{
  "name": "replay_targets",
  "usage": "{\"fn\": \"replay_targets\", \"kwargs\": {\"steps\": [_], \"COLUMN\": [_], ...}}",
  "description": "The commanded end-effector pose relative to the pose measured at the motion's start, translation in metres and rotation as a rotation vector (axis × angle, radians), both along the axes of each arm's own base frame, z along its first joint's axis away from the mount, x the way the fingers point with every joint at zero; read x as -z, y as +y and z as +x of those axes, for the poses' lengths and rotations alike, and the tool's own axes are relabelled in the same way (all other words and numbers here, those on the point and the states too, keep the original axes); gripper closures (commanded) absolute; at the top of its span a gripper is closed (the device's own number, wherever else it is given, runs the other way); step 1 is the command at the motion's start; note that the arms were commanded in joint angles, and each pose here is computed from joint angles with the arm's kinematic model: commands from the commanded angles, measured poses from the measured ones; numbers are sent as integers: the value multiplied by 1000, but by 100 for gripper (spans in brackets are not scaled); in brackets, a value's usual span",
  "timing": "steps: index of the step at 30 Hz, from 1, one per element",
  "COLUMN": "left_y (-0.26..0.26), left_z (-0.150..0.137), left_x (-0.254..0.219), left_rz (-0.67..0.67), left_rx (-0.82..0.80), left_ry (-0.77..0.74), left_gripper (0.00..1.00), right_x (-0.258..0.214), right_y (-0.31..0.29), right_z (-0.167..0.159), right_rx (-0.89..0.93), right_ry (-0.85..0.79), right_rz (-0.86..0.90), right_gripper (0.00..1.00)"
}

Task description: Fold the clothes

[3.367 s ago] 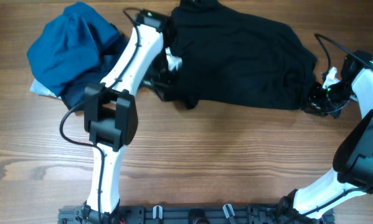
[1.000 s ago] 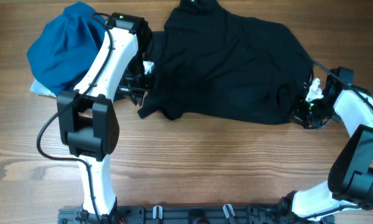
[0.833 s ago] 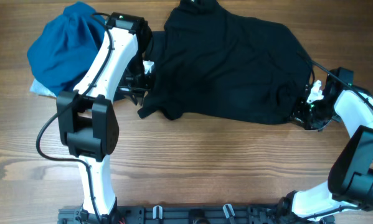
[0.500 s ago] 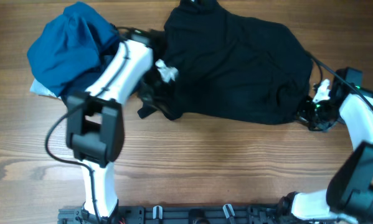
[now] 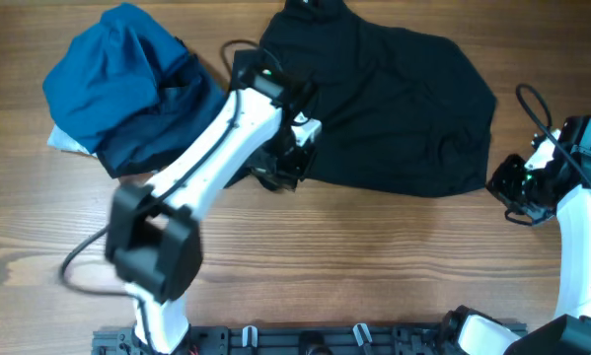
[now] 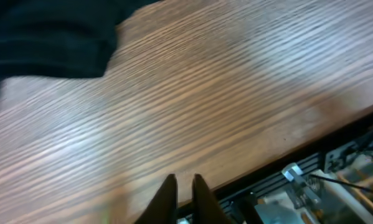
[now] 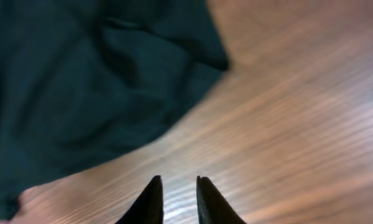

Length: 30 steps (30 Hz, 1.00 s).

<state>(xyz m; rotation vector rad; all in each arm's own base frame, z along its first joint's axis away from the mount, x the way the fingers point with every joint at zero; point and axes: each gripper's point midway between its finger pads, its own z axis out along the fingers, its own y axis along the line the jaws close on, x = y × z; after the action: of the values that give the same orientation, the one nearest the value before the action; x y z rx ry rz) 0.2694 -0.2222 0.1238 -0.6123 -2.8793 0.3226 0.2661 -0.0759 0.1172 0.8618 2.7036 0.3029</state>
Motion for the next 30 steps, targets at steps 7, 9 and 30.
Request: {"fn": "replay_targets", "kwargs": {"steps": [7,9,30], "left_y": [-3,-7,33], "left_z": [32,48,51], "left_x": [-121,-122,139], "left_rz": [-187,-190,241], "left_rx": [-61,-73,-181], "left_ry": [-528,-577,-69], "left_gripper": [0,24,96], "right_x": [-65,-62,-46], "right_y": [29,26,5], "right_z": [12,10,6], "right_rx": [-148,-112,7], "right_ry": [-301,-280,-187], "right_rz": [34,27,-32], "right_gripper": [50,50,63]}}
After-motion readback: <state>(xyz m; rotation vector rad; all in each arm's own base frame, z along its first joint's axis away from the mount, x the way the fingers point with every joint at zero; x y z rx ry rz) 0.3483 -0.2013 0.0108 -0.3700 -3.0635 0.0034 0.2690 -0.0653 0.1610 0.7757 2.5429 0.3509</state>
